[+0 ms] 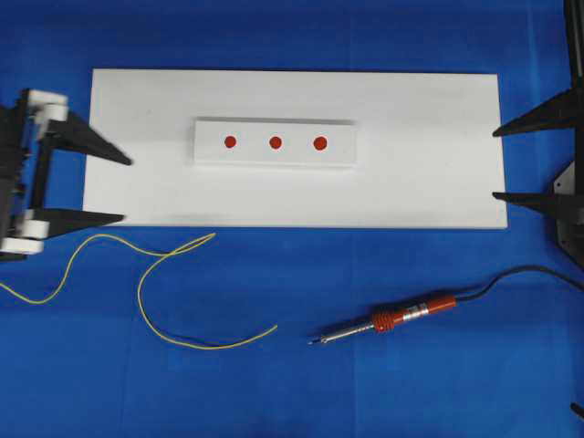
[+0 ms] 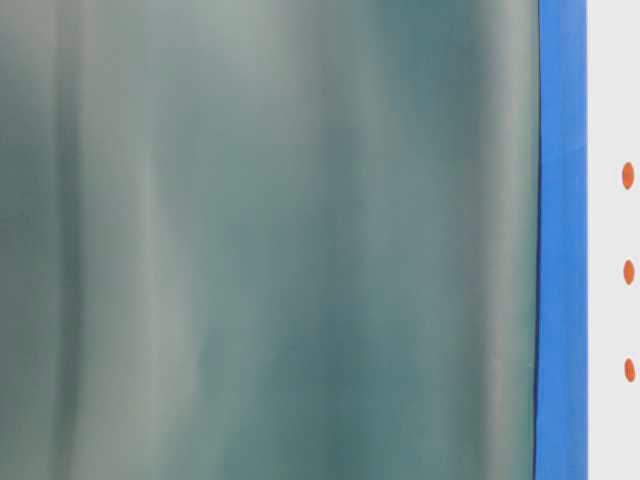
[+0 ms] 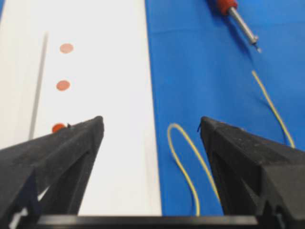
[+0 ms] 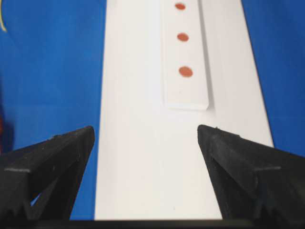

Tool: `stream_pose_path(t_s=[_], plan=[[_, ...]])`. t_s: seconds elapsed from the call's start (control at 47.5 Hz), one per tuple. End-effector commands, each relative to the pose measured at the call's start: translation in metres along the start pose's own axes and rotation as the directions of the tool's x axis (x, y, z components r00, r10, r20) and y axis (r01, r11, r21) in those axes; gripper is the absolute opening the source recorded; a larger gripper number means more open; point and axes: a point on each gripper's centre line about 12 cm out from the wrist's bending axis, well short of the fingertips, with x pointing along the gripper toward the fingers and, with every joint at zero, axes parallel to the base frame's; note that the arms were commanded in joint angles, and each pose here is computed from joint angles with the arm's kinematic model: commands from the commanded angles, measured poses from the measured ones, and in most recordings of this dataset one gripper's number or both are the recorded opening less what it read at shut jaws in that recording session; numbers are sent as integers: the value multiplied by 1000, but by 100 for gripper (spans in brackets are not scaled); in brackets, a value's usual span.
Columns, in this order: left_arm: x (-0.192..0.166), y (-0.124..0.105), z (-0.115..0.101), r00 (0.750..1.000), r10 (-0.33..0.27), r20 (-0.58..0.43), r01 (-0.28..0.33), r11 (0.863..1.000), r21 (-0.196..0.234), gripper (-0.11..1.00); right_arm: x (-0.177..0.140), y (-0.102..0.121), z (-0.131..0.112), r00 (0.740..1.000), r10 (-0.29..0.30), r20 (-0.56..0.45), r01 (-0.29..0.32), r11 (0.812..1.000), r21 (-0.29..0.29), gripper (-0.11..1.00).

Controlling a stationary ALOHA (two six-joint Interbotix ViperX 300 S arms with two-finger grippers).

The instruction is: Touch the tip of the soldering iron to the tip of the solder at the mark.

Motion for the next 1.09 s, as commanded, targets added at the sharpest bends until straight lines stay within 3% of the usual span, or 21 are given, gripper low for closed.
stream_pose_path(t_s=[0.0,0.379,1.074], plan=[[-12,1,-8,998,6,55,-6,1000,-9,76,2,1,0,1000,12,26,-12,1000,7,86],[-34,0,-51,996,14,91,-12,1000,-16,76,21,7,-26,994,75,77,-78,996,33,86],[-36,2,-52,995,26,94,-24,999,-21,76,22,7,-27,994,73,77,-76,997,35,86]])
